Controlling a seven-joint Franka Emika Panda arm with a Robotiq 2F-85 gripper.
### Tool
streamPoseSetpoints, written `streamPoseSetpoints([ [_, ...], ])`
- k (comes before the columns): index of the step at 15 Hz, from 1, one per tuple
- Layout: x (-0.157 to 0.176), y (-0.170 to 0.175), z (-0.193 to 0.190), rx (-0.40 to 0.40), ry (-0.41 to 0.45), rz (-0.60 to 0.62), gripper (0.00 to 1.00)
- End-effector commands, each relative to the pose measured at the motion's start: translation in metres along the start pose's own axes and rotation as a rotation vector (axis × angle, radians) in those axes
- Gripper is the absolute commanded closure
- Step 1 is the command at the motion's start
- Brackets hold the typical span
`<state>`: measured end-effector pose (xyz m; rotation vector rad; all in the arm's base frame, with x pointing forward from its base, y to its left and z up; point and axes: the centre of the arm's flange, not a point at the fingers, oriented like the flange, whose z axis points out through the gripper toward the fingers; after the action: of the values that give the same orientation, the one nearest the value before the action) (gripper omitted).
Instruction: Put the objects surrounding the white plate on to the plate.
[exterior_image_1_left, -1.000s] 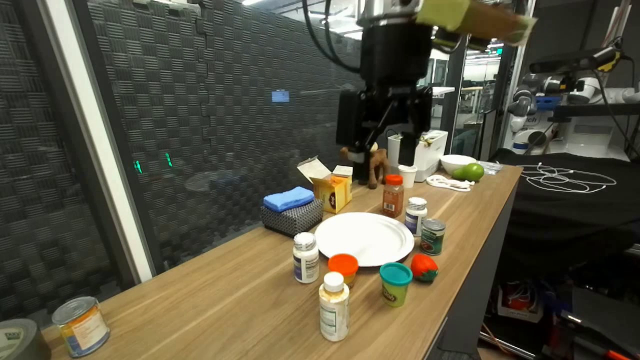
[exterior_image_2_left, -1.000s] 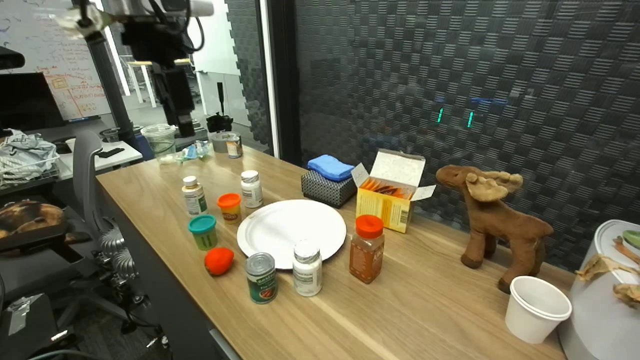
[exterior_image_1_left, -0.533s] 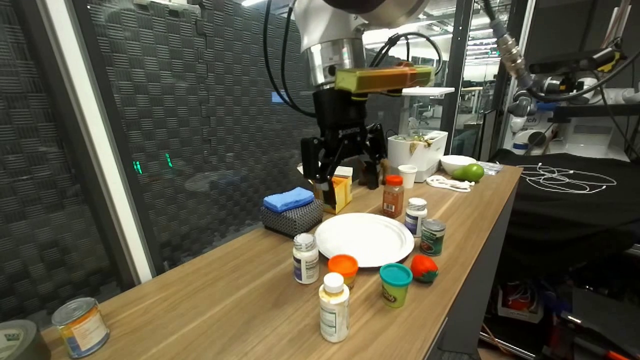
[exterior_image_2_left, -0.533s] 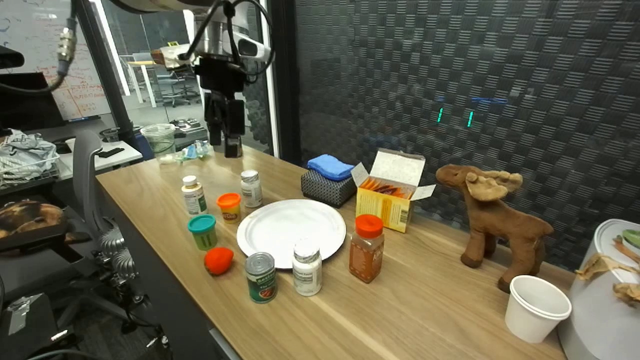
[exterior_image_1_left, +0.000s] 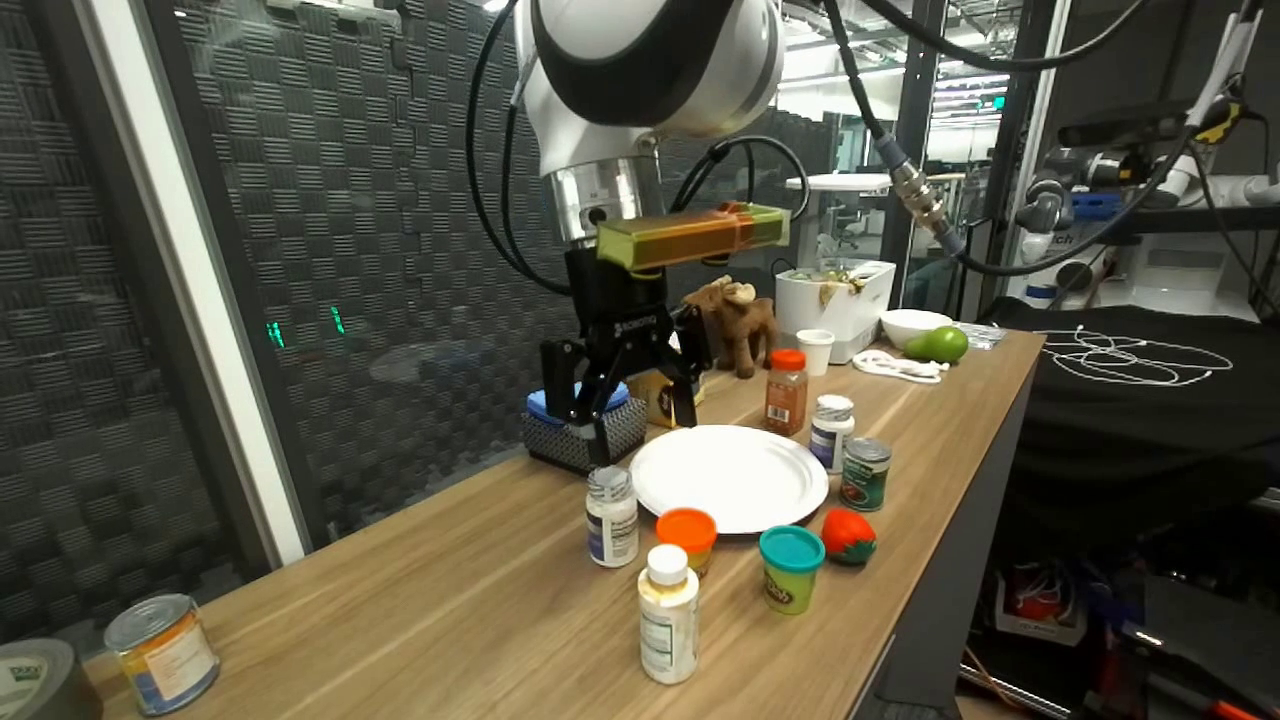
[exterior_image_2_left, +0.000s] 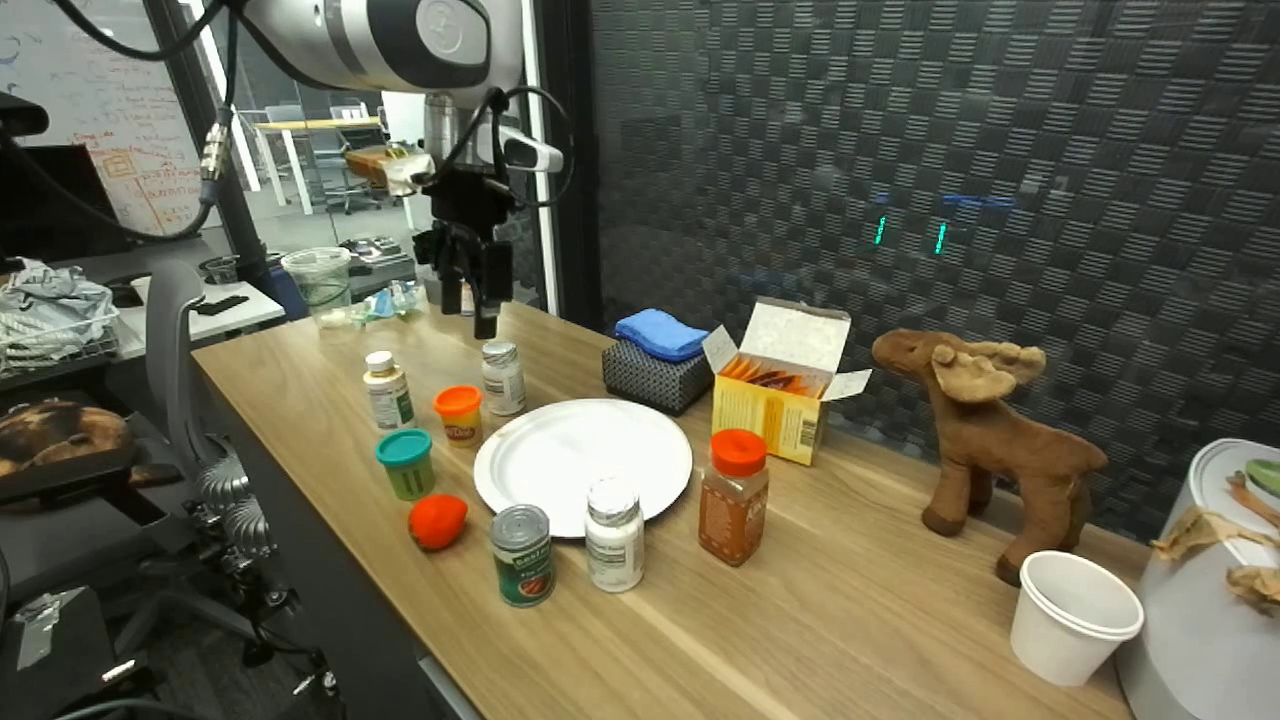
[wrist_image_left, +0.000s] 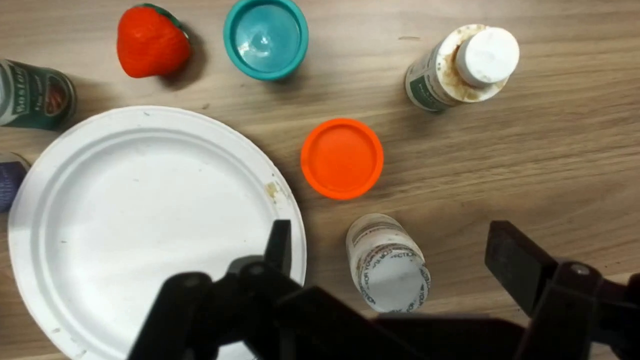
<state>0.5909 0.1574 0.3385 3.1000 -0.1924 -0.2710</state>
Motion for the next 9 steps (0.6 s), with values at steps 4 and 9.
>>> streamPoseSetpoints([
  [4,0.026,-0.006,0.018,-0.002,0.074,0.031,0.0],
  [9,0.034,-0.005,0.031,0.003,0.076,0.038,0.0],
])
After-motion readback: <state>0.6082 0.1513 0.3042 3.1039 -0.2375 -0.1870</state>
